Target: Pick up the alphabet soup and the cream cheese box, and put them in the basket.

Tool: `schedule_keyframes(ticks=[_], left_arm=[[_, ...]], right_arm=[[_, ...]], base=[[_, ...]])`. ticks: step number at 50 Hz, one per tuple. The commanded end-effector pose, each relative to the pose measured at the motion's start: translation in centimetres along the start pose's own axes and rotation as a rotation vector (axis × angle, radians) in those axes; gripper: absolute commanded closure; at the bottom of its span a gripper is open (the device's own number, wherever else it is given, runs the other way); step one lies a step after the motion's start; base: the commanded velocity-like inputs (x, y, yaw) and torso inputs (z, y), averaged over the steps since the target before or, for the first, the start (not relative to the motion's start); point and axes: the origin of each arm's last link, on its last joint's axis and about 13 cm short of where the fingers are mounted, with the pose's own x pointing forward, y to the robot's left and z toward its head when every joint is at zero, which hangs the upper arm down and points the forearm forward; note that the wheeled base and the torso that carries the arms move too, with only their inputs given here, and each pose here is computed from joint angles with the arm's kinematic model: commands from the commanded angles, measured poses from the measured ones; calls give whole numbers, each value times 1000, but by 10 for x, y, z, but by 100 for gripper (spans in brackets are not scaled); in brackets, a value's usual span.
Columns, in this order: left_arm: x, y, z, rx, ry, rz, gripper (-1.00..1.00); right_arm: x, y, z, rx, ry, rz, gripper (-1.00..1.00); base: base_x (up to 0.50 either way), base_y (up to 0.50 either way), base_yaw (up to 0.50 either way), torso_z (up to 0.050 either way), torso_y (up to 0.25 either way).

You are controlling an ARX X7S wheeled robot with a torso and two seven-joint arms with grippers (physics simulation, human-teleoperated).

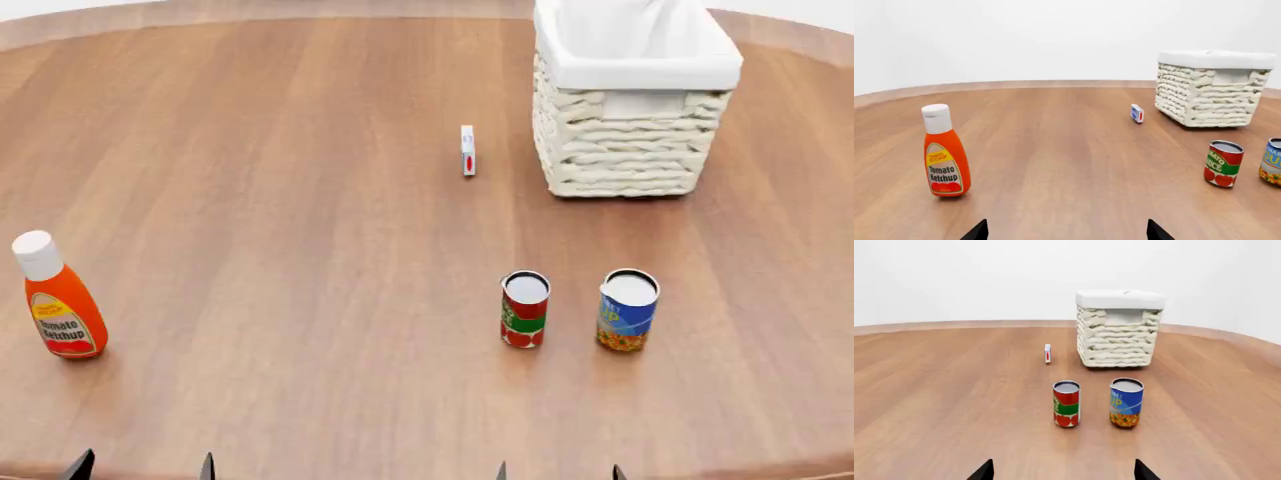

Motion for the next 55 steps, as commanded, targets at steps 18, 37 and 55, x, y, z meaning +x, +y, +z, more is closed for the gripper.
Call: schedule_keyframes(ticks=[18,37,55], left_arm=[[-1,1,23,37,-77,8,-100],[-26,7,124,-37,-451,-17,-100],[-36,11,147,-90,-552,-12,-100]], right_arm=[[-1,3,36,-56,-113,6,-100],[-27,8,129,-129,-406,30,-100],[-44,12,161,-156,-542,46,-100]], base=[[0,0,0,0,0],[0,0,0,0,0],[0,0,0,0,0]])
